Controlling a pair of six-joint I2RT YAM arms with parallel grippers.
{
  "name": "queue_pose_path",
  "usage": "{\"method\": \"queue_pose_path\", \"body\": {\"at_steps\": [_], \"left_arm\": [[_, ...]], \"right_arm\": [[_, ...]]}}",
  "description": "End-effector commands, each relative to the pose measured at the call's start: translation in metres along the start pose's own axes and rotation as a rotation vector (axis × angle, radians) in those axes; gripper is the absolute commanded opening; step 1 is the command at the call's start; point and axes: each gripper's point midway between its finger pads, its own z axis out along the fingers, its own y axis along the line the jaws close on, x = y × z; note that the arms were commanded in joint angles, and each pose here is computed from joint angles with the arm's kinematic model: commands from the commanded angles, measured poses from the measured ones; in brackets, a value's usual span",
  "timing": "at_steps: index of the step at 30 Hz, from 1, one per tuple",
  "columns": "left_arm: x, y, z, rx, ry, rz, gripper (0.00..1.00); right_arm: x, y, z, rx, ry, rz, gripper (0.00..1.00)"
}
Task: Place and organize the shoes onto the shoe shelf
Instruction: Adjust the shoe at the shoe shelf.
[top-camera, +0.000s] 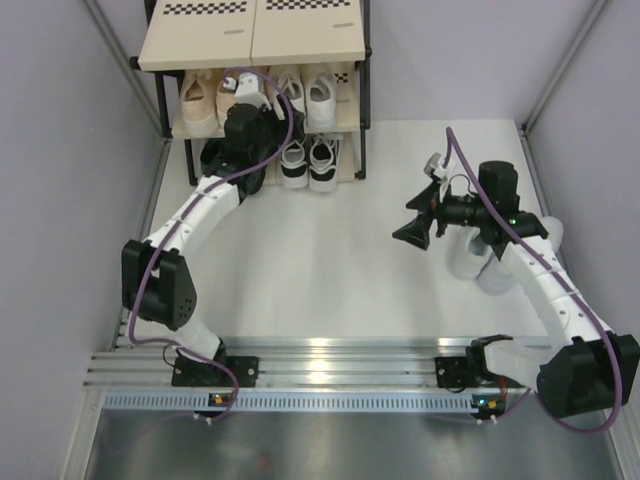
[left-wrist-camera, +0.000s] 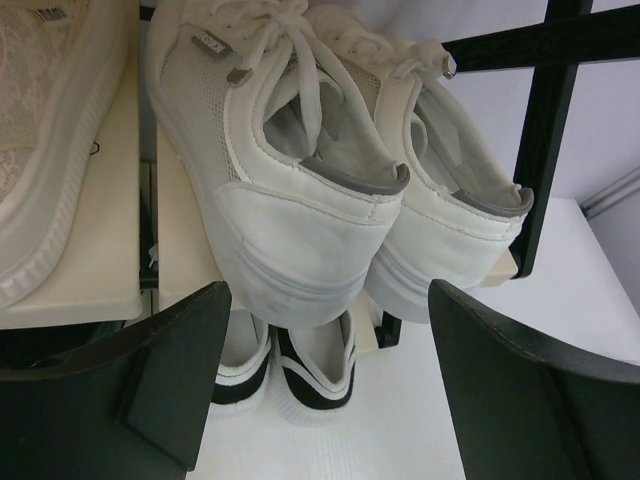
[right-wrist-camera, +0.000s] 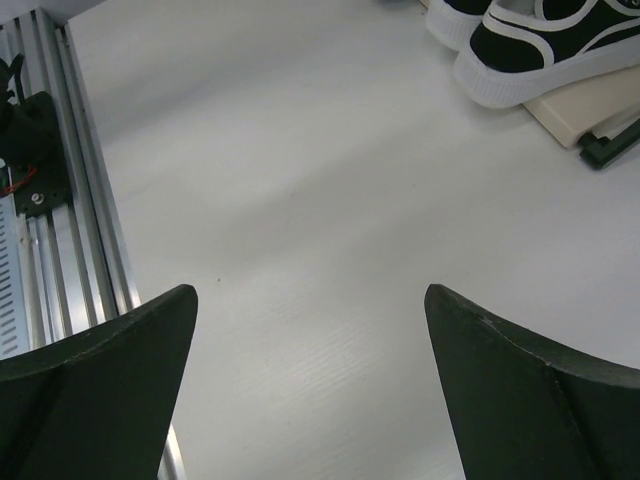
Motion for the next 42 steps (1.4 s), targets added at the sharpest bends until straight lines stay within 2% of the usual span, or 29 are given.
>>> {"method": "queue_pose_path", "body": {"at_steps": [1, 12, 14, 19, 22, 29, 34, 38, 39, 42], "left_arm": [[-0.033, -0.009, 0.01, 0.017, -0.123, 0.033, 0.85], [-0.017, -0.006, 0.029, 0.023, -0.091, 0.091, 0.81], [-0.016, -0.006, 0.03, 0.027, -0.09, 0.103, 0.78], [-0.012, -0.011, 0.033, 0.063, -0.074, 0.12, 0.57], [-0.01, -0.014, 0.033, 0.083, -0.066, 0.126, 0.49], [-0.003, -0.025, 0.029, 0.157, -0.035, 0.149, 0.42], [0.001, -0.029, 0.025, 0.19, -0.014, 0.171, 0.41], [0.0, -0.027, 0.024, 0.174, -0.014, 0.169, 0.5], [-0.001, -0.025, 0.024, 0.165, -0.016, 0.165, 0.55], [-0.004, -0.022, 0.022, 0.145, -0.023, 0.157, 0.63]], "right_arm": [[-0.014, 0.003, -0.006, -0.013, -0.05, -0.081, 0.95], [-0.013, 0.002, -0.008, -0.017, -0.054, -0.075, 0.95], [-0.012, 0.001, -0.008, -0.018, -0.052, -0.071, 0.95], [-0.013, 0.001, -0.008, -0.021, -0.053, -0.069, 0.94], [-0.013, 0.002, -0.008, -0.024, -0.054, -0.069, 0.94], [-0.012, 0.0, -0.009, -0.022, -0.054, -0.065, 0.94], [-0.012, 0.0, -0.01, -0.019, -0.056, -0.063, 0.93], [-0.012, 0.0, -0.01, -0.019, -0.056, -0.063, 0.93], [-0.012, -0.001, -0.01, -0.018, -0.055, -0.062, 0.93], [-0.012, -0.002, -0.011, -0.013, -0.056, -0.065, 0.93]]}}
